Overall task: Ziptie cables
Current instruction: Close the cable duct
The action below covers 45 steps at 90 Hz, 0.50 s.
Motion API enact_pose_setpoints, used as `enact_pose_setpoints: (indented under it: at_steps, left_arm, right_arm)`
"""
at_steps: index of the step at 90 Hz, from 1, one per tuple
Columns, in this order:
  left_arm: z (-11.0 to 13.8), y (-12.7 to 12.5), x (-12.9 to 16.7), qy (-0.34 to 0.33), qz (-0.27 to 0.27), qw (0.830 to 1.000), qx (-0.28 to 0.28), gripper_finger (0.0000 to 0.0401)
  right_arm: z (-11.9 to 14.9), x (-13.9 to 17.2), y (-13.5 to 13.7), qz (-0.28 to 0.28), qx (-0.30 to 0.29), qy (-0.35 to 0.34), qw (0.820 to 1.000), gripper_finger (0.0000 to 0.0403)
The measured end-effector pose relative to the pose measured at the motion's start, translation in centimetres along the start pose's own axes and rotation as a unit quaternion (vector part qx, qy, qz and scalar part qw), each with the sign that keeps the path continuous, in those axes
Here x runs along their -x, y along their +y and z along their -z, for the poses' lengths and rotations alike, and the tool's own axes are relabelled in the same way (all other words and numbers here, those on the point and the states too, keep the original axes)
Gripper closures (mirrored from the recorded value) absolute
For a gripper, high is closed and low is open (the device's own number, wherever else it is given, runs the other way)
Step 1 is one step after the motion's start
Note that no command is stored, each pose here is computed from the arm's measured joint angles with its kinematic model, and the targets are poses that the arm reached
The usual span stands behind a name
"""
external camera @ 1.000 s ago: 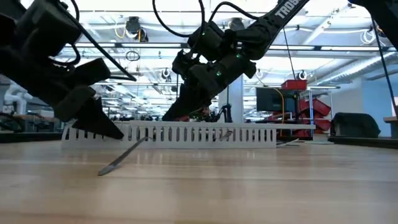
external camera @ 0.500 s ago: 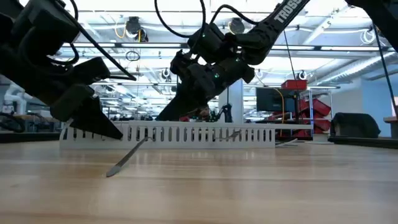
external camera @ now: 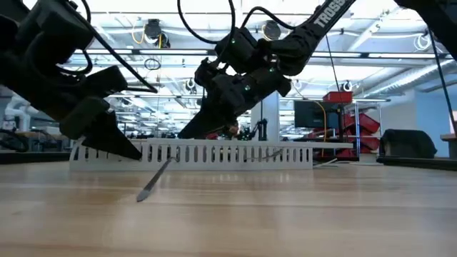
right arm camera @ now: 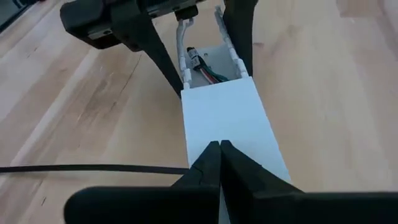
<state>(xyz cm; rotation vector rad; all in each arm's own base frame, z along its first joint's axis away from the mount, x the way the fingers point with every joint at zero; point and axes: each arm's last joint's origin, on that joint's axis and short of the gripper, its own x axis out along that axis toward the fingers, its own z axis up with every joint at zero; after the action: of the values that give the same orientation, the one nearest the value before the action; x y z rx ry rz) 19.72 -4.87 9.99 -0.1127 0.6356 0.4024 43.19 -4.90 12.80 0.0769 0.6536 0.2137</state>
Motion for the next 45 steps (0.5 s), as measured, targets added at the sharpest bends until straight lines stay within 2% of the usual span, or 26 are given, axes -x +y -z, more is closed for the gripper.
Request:
enact_pose_setpoints:
  at_steps: [18, 45]
  left_arm:
    - [-0.3, 0.3, -0.2, -0.007, 0.004, 1.000, 0.010, 0.0147]
    - [-0.5, 1.0, -1.1, 0.009, 0.011, 1.000, 0.014, 0.0154]
  right_arm:
    - [-0.1, -0.1, -0.1, 0.000, 0.001, -0.010, 1.000, 0.0403]
    - [-0.2, -1.4, -0.4, -0.011, 0.006, -0.076, 0.997, 0.0403]
